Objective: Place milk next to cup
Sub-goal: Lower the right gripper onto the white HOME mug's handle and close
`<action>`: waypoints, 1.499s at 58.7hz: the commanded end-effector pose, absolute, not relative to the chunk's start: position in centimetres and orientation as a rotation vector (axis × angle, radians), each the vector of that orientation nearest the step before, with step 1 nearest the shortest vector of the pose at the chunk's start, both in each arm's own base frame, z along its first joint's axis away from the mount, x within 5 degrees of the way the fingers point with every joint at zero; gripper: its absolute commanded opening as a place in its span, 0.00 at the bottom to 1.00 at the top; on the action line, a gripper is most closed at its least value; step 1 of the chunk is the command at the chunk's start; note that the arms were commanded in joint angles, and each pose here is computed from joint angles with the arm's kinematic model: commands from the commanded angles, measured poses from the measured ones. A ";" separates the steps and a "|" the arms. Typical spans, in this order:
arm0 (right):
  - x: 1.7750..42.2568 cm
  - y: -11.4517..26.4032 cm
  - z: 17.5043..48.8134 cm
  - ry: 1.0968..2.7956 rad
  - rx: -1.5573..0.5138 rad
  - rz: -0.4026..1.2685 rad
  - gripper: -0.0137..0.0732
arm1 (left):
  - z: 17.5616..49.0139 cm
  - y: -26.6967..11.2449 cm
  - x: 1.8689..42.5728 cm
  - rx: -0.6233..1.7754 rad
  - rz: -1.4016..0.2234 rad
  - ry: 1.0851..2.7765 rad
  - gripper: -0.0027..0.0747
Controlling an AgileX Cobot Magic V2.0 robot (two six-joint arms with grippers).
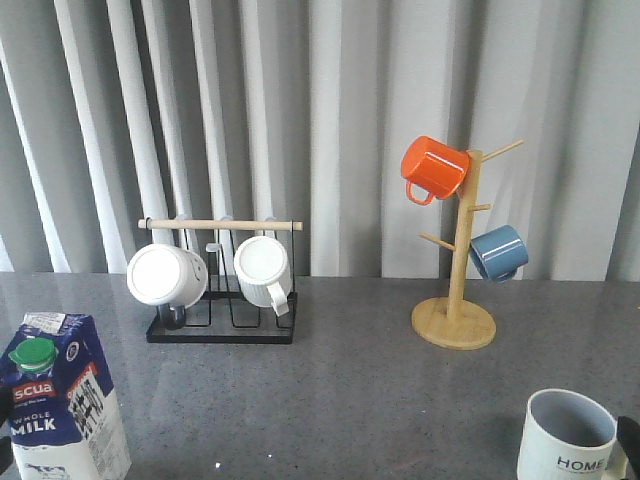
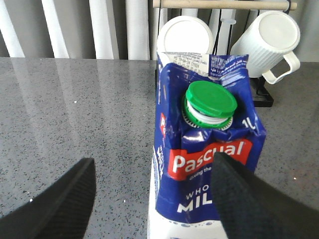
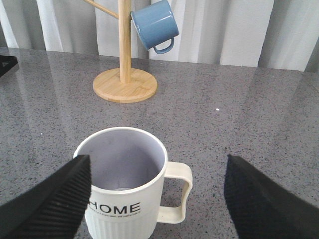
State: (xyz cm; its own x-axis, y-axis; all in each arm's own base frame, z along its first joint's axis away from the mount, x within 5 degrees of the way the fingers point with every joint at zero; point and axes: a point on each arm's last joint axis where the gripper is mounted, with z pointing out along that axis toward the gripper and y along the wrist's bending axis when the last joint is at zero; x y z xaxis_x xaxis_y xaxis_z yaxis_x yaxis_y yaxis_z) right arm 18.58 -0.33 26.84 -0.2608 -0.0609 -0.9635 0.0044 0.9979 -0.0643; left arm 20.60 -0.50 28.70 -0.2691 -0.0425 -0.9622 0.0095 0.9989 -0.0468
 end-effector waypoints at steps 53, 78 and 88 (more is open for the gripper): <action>21.0 -3.2 19.4 1.755 -0.021 -0.130 0.79 | 30.6 -0.6 20.9 -0.022 -0.056 1.727 0.66; 22.3 -3.7 18.1 1.747 0.026 -0.125 0.79 | 30.6 -0.6 20.9 -0.022 -0.056 1.727 0.66; 22.4 -4.6 18.0 1.742 0.054 -0.152 0.79 | 30.6 -0.6 20.9 -0.022 -0.056 1.727 0.66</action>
State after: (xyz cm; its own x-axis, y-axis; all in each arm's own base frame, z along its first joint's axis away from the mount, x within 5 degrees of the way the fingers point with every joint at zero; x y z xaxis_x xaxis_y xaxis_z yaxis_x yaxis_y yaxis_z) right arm 21.77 -3.95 16.31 -0.3043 -0.0286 -0.9521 0.0940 0.9938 -0.0599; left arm 20.60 -0.50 28.69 -0.2700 -0.0425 -0.9619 0.0095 0.9989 -0.0468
